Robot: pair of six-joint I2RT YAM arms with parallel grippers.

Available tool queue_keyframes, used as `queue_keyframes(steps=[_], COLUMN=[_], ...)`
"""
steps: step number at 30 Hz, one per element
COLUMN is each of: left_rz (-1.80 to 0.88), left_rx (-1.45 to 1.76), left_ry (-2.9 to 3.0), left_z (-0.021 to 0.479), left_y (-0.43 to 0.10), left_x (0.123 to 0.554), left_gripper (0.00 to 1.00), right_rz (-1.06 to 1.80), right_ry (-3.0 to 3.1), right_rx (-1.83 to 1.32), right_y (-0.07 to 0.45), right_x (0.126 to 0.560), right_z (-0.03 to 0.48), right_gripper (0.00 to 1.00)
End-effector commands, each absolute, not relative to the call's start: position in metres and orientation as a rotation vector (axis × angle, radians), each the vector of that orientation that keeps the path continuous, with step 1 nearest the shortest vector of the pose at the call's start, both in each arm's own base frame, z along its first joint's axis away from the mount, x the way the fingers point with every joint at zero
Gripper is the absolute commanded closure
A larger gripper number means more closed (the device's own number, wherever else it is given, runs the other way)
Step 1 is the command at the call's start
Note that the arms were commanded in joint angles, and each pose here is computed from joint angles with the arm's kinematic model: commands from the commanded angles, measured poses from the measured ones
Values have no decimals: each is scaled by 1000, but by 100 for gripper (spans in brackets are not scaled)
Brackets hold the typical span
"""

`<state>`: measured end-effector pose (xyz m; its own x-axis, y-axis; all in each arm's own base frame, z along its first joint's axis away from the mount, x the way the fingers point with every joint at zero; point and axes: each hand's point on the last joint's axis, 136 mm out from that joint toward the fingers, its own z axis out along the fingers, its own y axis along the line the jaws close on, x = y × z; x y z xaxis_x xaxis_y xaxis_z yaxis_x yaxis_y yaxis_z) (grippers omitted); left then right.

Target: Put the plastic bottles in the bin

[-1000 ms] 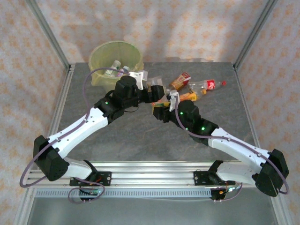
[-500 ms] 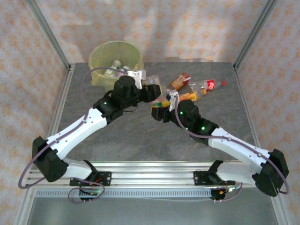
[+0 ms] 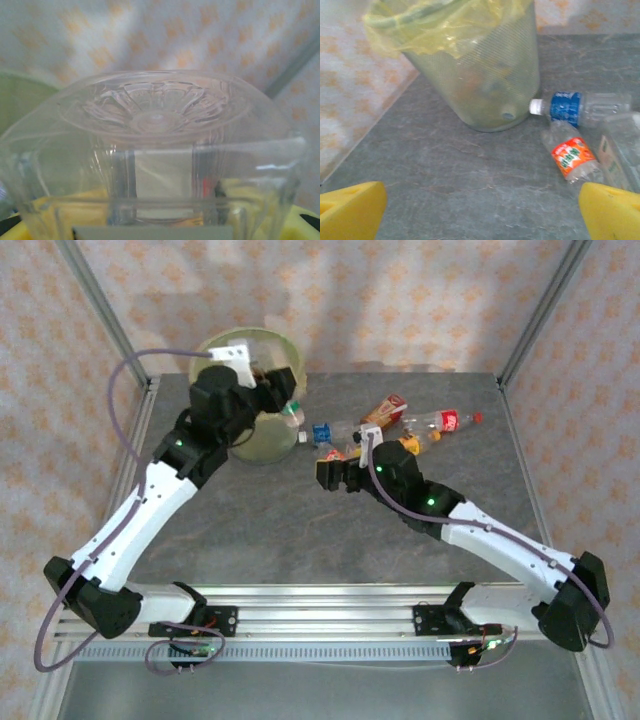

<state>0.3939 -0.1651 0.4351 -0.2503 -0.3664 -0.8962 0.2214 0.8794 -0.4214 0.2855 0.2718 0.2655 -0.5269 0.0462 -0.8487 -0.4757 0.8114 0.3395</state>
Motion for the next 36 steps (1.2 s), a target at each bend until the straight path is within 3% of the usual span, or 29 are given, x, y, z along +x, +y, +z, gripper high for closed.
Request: queue_keyframes(steps=[1,10,20,29,33,36], left_rz=[-353,-100,25,143,181,180], left_rx=[-174,-296,-329,-312,-310,-306], left_ry=[1742,1760,1900,2074,2093,2095], left_z=[437,427,365,308,303,307], left_y=[-124,-65,-50,-45,-42,-43], left_x=[419,486,538,559,563,564], left_gripper=[49,47,45,32,21,19], right_rz=[547,398,300,188,163,147], right_ry=[2126,2283,2472,2513,2523,2529], right_rx=[-226,-149,-73,-94,-88,-113], right_y=[259,258,248,241,238,239], right_x=[296,311,328,344,349,351], right_z=[251,221,178,166,162,159], right_gripper=[1,1,4,7,8,10])
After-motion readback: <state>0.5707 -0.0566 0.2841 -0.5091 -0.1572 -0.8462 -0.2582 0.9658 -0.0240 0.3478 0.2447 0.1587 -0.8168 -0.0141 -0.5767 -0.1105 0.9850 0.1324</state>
